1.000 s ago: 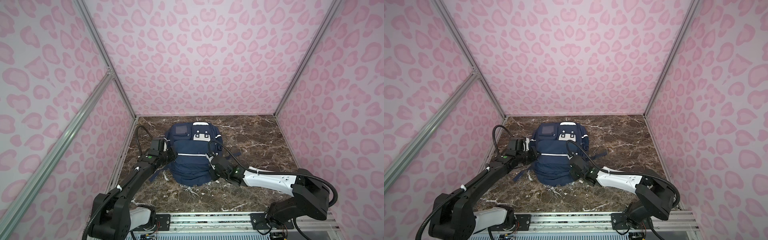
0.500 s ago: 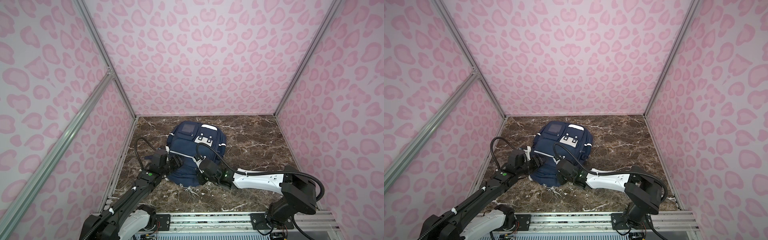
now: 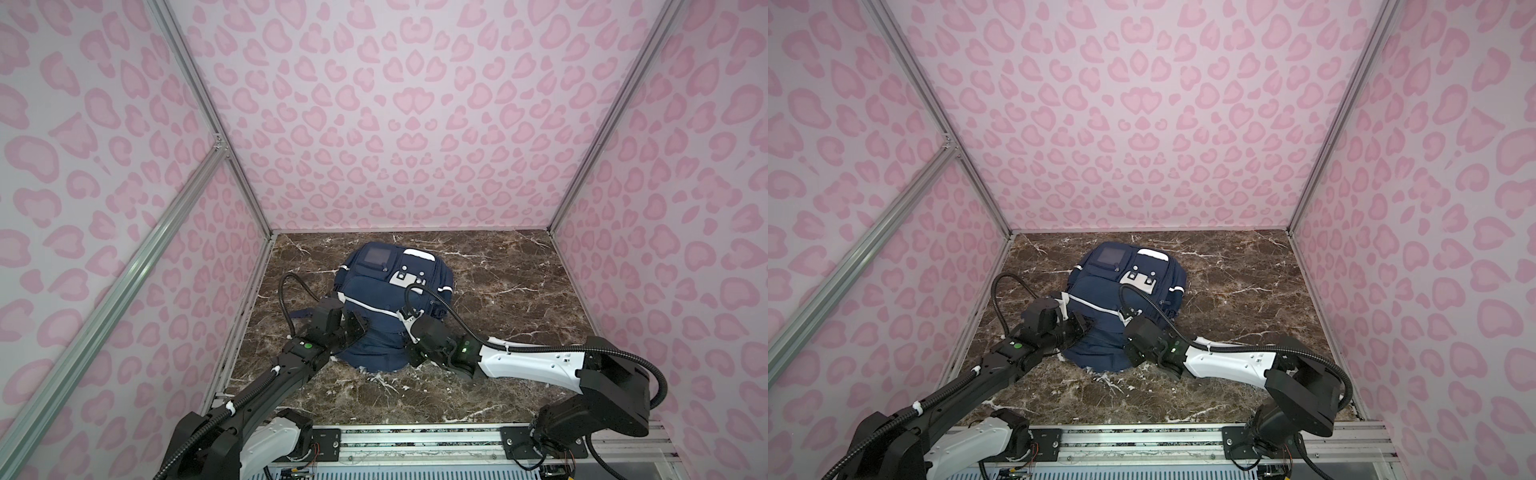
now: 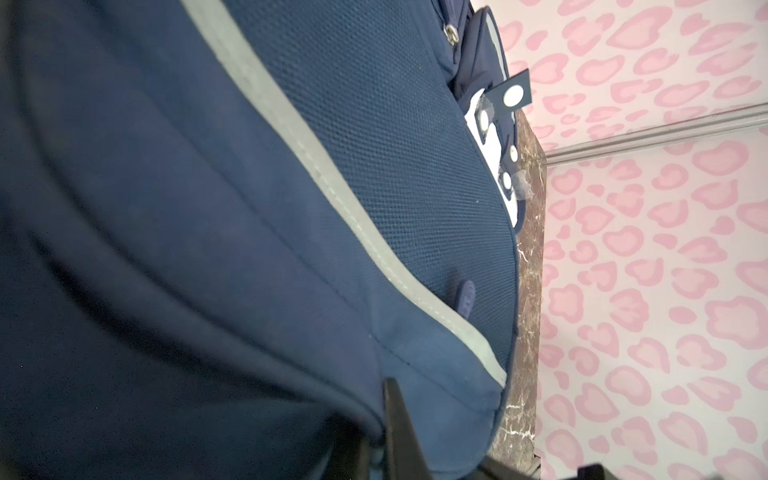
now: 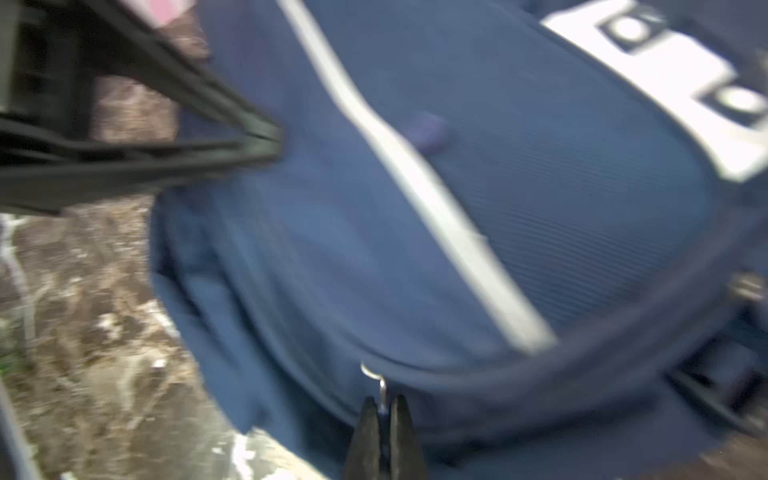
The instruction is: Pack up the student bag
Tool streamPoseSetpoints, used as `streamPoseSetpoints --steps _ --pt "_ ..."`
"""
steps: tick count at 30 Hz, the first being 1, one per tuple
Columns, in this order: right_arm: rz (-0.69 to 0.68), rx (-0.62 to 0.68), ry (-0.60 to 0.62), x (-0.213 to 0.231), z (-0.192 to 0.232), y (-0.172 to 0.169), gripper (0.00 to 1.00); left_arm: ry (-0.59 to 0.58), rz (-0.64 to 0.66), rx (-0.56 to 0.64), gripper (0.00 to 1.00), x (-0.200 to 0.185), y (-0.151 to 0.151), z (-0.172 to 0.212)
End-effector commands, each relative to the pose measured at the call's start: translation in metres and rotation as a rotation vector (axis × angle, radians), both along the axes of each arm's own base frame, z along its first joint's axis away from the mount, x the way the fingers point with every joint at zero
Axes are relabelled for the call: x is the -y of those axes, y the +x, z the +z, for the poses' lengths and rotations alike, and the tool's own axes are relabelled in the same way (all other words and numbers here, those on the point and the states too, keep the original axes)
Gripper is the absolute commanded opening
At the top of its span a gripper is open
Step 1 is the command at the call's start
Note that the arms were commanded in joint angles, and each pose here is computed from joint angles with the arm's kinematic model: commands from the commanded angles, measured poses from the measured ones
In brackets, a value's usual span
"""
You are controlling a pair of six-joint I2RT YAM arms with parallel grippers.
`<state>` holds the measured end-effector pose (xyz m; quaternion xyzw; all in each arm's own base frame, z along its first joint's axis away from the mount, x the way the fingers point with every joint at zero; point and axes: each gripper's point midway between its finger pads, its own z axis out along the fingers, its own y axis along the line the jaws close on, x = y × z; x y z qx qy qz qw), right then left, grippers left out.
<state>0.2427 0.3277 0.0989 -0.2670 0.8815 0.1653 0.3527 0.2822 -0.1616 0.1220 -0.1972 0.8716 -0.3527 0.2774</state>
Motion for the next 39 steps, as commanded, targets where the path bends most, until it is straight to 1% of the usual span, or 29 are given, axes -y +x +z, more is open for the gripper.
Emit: streamPoseSetpoints --steps 1,3,7,11,14,17,21,22,24,25,26,27,29,30,33,34,35,36,38,39 --pt "-0.085 0.006 -0.119 0.046 -0.015 0.015 0.00 0.060 0.013 0.003 0.03 -0.016 -0.003 -0.009" --pt "-0.119 0.015 -0.133 0.064 -0.014 0.028 0.00 0.068 0.008 -0.007 0.03 -0.018 -0.006 -0.013" --pt "-0.239 0.021 -0.141 0.099 -0.003 0.072 0.00 0.043 -0.030 -0.022 0.03 -0.011 -0.013 -0.020" --pt "-0.287 0.040 -0.118 0.108 0.004 0.104 0.00 0.043 -0.066 -0.038 0.03 -0.003 -0.020 -0.025" --pt "-0.280 0.028 -0.122 0.109 0.000 0.115 0.00 0.056 -0.071 -0.037 0.03 -0.002 -0.022 -0.026" --pt "-0.230 0.039 -0.157 0.105 -0.004 0.116 0.00 0.065 -0.078 -0.032 0.03 -0.002 -0.022 -0.025" --pt "-0.218 0.081 -0.268 0.119 -0.010 0.128 0.00 0.089 -0.105 -0.032 0.03 -0.002 -0.023 -0.025" --pt "-0.213 0.088 -0.282 0.119 -0.009 0.132 0.02 0.100 -0.112 -0.032 0.03 -0.002 -0.024 -0.025" --pt "-0.184 0.091 -0.289 0.115 -0.007 0.134 0.24 0.101 -0.136 -0.034 0.03 0.001 -0.025 -0.026" --pt "-0.176 0.096 -0.284 0.113 -0.004 0.134 0.31 0.098 -0.148 -0.031 0.03 0.003 -0.025 -0.024" --pt "-0.166 0.102 -0.273 0.110 -0.001 0.132 0.36 0.091 -0.156 -0.029 0.11 0.005 -0.025 -0.022" --pt "-0.167 0.123 -0.259 0.108 0.005 0.132 0.42 0.083 -0.169 -0.014 0.27 0.007 -0.025 -0.016" --pt "-0.188 0.164 -0.234 0.109 0.020 0.130 0.55 0.080 -0.184 0.030 0.62 0.009 -0.023 -0.001" --pt "-0.196 0.175 -0.220 0.111 0.025 0.129 0.58 0.088 -0.190 0.056 0.70 0.009 -0.022 0.007" --pt "-0.250 0.249 -0.165 0.121 0.053 0.129 0.67 0.138 -0.196 0.156 0.81 0.004 -0.016 0.037" --pt "-0.270 0.275 -0.138 0.126 0.062 0.129 0.69 0.152 -0.200 0.205 0.85 0.003 -0.014 0.050" --pt "-0.290 0.304 -0.114 0.133 0.072 0.131 0.70 0.185 -0.199 0.263 0.86 0.000 -0.010 0.062" --pt "-0.322 0.332 -0.104 0.141 0.079 0.133 0.69 0.230 -0.182 0.315 0.87 -0.006 -0.006 0.072" --pt "-0.419 0.391 -0.091 0.168 0.095 0.140 0.73 0.395 -0.080 0.426 0.91 -0.034 0.010 0.091" --pt "-0.452 0.413 -0.088 0.180 0.099 0.143 0.74 0.432 -0.041 0.472 0.91 -0.044 0.015 0.098"
